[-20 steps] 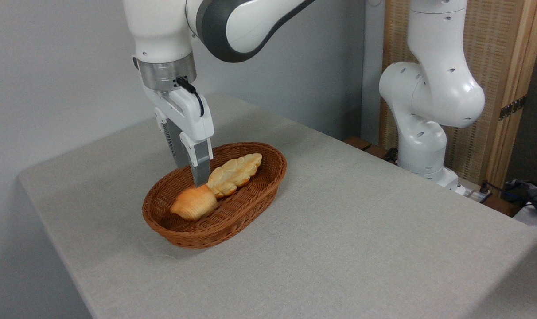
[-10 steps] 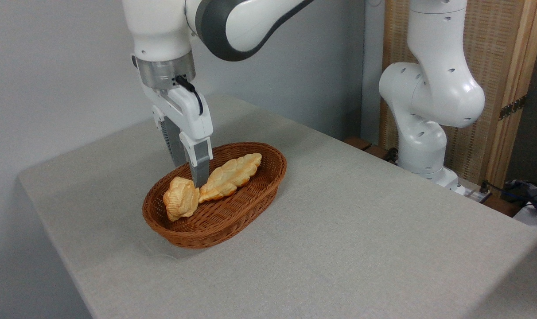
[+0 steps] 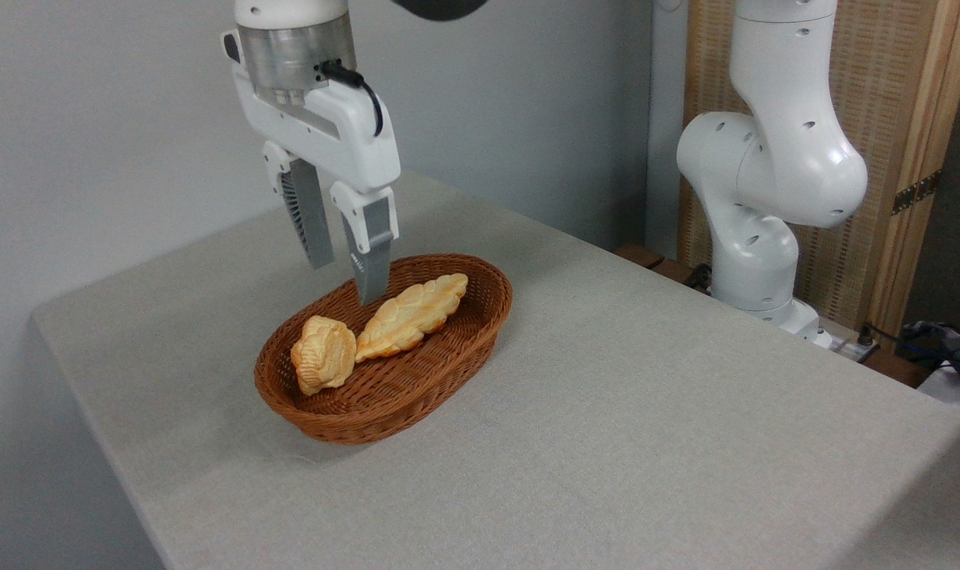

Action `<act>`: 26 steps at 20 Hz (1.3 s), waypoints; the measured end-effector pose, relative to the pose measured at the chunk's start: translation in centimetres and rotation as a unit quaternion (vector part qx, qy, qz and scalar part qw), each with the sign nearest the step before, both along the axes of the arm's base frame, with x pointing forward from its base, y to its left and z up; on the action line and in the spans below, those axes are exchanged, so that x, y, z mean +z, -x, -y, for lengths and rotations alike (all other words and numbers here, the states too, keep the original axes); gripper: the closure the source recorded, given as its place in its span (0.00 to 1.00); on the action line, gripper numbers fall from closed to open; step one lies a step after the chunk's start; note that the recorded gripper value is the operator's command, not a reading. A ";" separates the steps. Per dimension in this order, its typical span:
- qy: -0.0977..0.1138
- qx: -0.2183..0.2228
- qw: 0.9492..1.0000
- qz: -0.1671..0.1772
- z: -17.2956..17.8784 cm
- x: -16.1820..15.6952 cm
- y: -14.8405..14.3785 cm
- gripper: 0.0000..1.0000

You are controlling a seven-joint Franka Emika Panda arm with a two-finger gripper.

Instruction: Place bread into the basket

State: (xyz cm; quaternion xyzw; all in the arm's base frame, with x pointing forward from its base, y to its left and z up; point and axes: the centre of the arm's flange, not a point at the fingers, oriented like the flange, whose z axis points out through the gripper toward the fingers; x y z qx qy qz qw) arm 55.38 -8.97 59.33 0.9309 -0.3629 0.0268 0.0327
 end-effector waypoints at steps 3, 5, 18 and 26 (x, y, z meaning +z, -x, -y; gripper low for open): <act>-0.001 -0.002 1.000 -0.006 0.0 1.5 0.3 0.00; -0.001 -0.002 1.000 -0.003 0.0 2.2 0.4 0.00; -0.001 -0.004 1.000 0.003 0.0 4.0 1.5 0.00; -0.001 0.008 1.000 0.000 -1.3 3.7 1.1 0.00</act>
